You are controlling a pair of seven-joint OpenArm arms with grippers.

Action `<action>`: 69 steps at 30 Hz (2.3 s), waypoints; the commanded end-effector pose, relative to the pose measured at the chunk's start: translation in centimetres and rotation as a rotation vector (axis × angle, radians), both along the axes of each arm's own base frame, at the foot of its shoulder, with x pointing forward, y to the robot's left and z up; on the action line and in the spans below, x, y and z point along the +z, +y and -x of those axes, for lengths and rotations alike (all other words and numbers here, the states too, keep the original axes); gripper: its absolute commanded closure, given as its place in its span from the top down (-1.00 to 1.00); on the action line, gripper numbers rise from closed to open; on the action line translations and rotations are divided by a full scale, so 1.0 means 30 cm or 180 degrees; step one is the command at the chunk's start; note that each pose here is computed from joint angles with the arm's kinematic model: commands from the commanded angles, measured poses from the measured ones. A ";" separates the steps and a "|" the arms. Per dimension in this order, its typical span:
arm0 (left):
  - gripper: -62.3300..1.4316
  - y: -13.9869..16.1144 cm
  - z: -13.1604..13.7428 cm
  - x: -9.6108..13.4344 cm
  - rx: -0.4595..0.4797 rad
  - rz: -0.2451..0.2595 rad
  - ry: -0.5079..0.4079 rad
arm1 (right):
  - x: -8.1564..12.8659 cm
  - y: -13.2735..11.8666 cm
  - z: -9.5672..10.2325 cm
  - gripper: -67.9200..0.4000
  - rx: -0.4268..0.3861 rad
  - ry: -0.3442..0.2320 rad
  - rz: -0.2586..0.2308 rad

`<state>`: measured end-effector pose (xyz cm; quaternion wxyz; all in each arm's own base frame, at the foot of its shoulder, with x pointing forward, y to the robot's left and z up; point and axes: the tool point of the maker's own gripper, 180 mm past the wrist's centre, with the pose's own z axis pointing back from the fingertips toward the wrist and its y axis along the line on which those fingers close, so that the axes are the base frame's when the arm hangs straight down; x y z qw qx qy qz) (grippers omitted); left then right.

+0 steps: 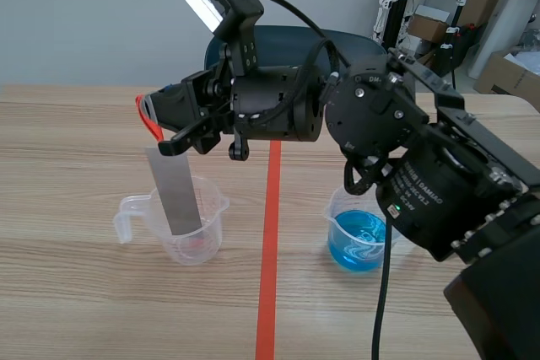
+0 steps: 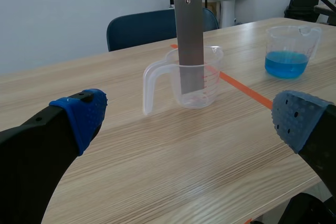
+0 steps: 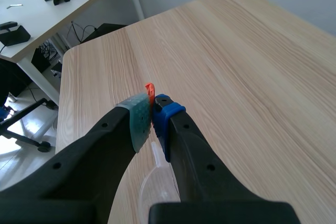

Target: Do the redox reaction experiment. lift the metal plate out of the left beaker

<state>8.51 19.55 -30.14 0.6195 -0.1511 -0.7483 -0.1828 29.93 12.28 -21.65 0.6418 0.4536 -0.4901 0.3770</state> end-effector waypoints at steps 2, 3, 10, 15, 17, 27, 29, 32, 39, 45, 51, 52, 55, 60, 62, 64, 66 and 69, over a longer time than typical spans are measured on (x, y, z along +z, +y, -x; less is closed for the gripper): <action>1.00 0.006 0.004 0.033 -0.0033 0.0054 -0.0134 | 0.035 0.025 0.014 -0.98 0.0097 -0.0046 -0.0127; 1.00 0.006 0.004 0.033 -0.0032 0.0054 -0.0134 | 0.035 0.027 0.015 -0.98 0.0102 -0.0046 -0.0127; 1.00 0.007 0.004 0.034 -0.0030 0.0055 -0.0135 | 0.039 0.026 0.019 -0.98 0.0092 -0.0045 -0.0170; 1.00 0.008 0.004 0.034 -0.0024 0.0057 -0.0136 | 0.079 0.028 0.027 -0.98 0.0121 -0.0184 -0.0170; 1.00 0.008 0.004 0.034 -0.0024 0.0057 -0.0136 | 0.110 0.030 0.038 -0.98 0.0152 -0.0286 -0.0155; 1.00 0.008 0.003 0.034 -0.0023 0.0057 -0.0136 | 0.263 0.022 0.097 -0.98 0.0266 -0.0810 -0.0142; 1.00 0.008 0.003 0.034 -0.0023 0.0057 -0.0136 | 0.280 0.019 0.104 -0.98 0.0273 -0.0872 -0.0149; 1.00 0.008 0.003 0.034 -0.0023 0.0057 -0.0136 | 0.293 0.013 0.108 -0.98 0.0270 -0.0926 -0.0147; 1.00 0.008 0.003 0.034 -0.0023 0.0057 -0.0136 | 0.313 0.000 0.083 -0.98 0.0128 -0.0929 -0.0153; 1.00 0.008 0.003 0.034 -0.0023 0.0057 -0.0136 | 0.337 -0.004 0.067 -0.98 0.0061 -0.0973 -0.0153; 1.00 0.008 0.003 0.034 -0.0023 0.0057 -0.0136 | 0.386 -0.009 0.066 -0.98 0.0000 -0.1082 -0.0183; 1.00 0.008 0.003 0.034 -0.0023 0.0057 -0.0136 | 0.397 -0.011 0.069 -0.98 -0.0006 -0.1110 -0.0192; 1.00 0.008 0.003 0.034 -0.0023 0.0057 -0.0136 | 0.423 -0.016 0.076 -0.98 -0.0025 -0.1176 -0.0220; 1.00 0.008 0.003 0.034 -0.0023 0.0057 -0.0136 | 0.444 -0.020 0.078 -0.98 -0.0067 -0.1207 -0.0242; 1.00 0.008 0.003 0.034 -0.0022 0.0057 -0.0137 | 0.444 -0.020 0.077 -0.98 -0.0069 -0.1206 -0.0242; 1.00 0.008 0.003 0.034 -0.0022 0.0057 -0.0137 | 0.442 -0.022 0.073 -0.98 -0.0092 -0.1190 -0.0236; 1.00 0.008 0.003 0.034 -0.0022 0.0057 -0.0137 | 0.443 -0.024 0.068 -0.98 -0.0120 -0.1175 -0.0239; 1.00 0.008 0.003 0.034 -0.0021 0.0058 -0.0137 | 0.443 -0.024 0.068 -0.98 -0.0120 -0.1175 -0.0238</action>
